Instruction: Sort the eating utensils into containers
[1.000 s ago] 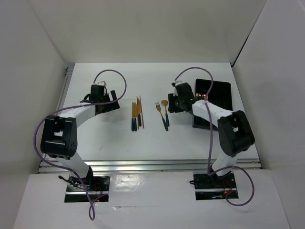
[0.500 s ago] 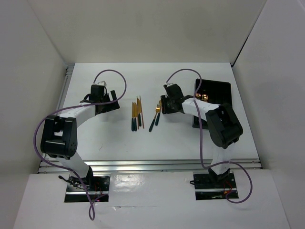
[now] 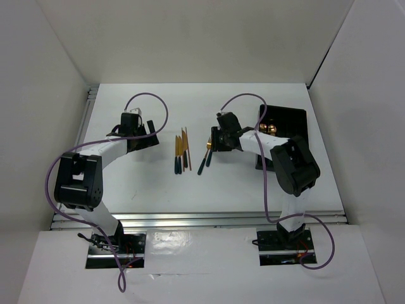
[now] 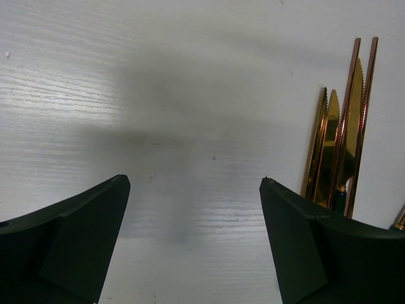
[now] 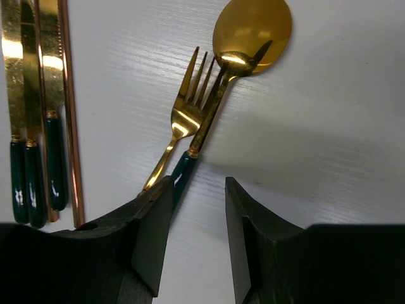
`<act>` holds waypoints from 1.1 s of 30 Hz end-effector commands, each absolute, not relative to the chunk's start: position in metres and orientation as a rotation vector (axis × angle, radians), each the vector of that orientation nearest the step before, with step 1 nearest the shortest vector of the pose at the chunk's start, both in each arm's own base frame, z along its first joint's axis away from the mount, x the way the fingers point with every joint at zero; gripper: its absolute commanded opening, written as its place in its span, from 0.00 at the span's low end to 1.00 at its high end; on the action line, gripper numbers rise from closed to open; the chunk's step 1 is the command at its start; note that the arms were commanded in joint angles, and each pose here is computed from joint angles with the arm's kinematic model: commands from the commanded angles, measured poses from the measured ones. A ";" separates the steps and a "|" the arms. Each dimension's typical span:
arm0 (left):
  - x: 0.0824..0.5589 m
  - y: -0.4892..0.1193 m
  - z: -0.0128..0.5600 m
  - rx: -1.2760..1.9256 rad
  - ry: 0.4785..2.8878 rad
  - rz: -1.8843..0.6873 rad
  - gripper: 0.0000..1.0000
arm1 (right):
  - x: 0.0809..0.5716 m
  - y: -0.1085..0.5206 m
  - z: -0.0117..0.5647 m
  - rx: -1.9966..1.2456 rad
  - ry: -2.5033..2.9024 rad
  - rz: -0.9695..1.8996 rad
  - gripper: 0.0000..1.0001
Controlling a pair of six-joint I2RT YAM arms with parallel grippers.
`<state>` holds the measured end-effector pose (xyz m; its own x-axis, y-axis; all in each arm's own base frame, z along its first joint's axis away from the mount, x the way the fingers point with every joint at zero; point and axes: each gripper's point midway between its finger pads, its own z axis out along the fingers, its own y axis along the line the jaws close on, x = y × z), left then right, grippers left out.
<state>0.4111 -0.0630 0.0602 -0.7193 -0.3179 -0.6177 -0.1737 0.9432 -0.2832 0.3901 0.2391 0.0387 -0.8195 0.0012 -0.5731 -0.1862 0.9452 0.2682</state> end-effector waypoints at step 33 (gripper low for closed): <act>0.424 -0.057 0.069 -0.358 2.346 -0.260 0.99 | 0.386 0.236 -0.012 0.014 2.601 0.191 0.17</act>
